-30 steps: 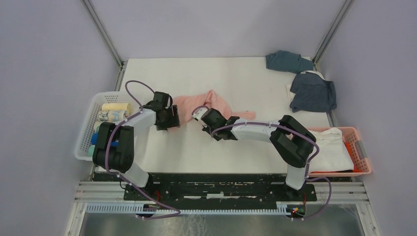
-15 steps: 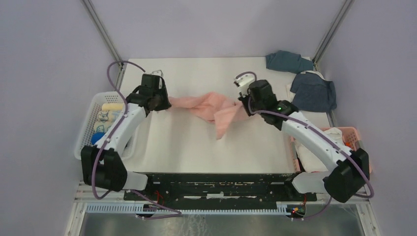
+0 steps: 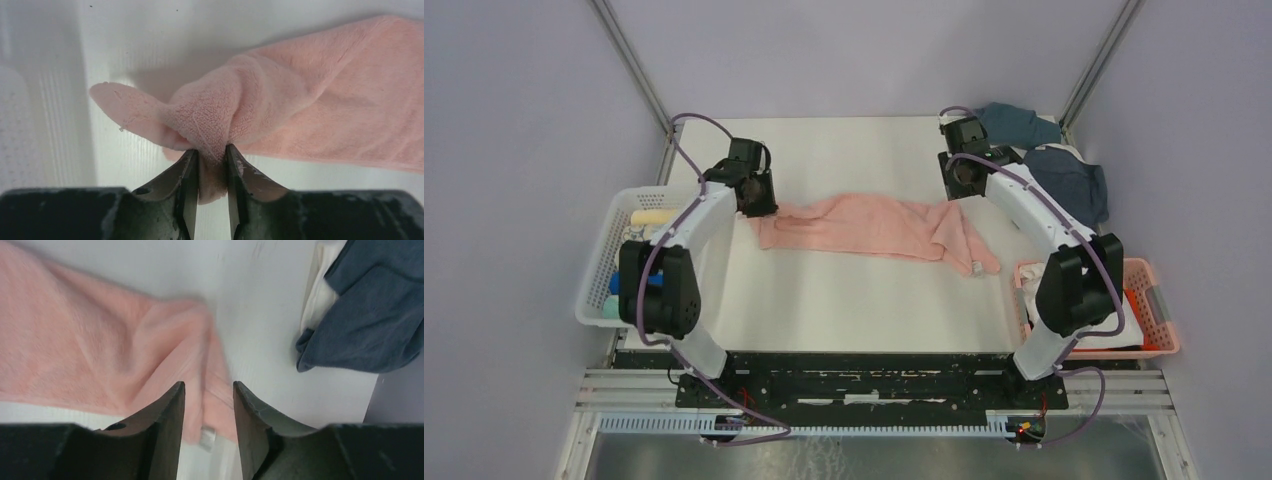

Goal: Roll the towels
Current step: Flatten out the towel at the center of the board.

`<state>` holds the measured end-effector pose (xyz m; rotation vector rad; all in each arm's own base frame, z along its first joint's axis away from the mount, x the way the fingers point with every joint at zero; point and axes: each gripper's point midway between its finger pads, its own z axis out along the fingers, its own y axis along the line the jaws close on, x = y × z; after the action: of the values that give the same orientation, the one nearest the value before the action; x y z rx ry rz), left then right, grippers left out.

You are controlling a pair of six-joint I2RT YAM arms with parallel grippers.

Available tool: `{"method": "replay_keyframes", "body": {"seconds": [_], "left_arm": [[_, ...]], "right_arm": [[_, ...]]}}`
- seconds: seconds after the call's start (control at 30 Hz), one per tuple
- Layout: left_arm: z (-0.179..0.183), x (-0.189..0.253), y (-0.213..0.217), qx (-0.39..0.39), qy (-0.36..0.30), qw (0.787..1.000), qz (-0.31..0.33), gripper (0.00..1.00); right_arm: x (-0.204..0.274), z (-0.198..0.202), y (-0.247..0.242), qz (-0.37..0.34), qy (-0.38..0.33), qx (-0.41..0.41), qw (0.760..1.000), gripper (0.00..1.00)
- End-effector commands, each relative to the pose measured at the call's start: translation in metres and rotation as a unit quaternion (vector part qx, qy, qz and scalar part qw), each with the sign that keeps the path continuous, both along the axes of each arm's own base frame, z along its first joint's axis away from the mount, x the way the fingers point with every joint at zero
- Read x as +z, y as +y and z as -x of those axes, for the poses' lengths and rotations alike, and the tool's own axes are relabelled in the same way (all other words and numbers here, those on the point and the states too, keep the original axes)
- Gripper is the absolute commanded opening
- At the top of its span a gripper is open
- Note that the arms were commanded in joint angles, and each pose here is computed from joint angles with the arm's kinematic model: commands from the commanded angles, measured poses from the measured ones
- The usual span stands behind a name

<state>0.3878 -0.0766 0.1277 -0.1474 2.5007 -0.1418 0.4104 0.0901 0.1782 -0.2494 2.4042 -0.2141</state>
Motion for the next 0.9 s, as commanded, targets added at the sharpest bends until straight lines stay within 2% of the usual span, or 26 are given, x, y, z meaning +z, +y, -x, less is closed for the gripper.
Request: {"method": "replay_keyframes", "body": {"seconds": [0.0,0.07,0.13,0.3,0.63,0.73,0.87], "left_arm": [[-0.048,0.004,0.001,-0.014,-0.022,1.0,-0.013,0.39],[-0.058,0.001,0.0,-0.013,-0.017,1.0,-0.012,0.51],[-0.061,0.006,-0.003,-0.013,-0.022,1.0,-0.002,0.59],[-0.043,0.015,-0.003,-0.015,-0.028,0.999,0.005,0.67],[0.026,-0.03,0.009,-0.005,0.027,0.999,-0.028,0.71],[0.03,-0.041,0.016,0.007,0.036,0.998,-0.05,0.71],[0.02,-0.042,0.02,0.006,0.026,0.993,-0.117,0.7]], "right_arm": [[0.005,0.01,0.003,-0.02,0.013,-0.011,1.0,0.51],[0.003,0.02,0.01,-0.045,0.007,0.007,0.999,0.57],[0.001,0.031,0.015,-0.063,0.006,0.022,0.998,0.62],[-0.017,0.059,0.008,-0.065,0.03,0.023,0.997,0.67],[-0.029,0.087,0.026,-0.146,0.012,0.044,0.988,0.75],[-0.035,0.088,0.027,-0.15,0.013,0.044,0.988,0.77],[-0.038,0.089,0.028,-0.149,0.015,0.051,0.987,0.77]]}}
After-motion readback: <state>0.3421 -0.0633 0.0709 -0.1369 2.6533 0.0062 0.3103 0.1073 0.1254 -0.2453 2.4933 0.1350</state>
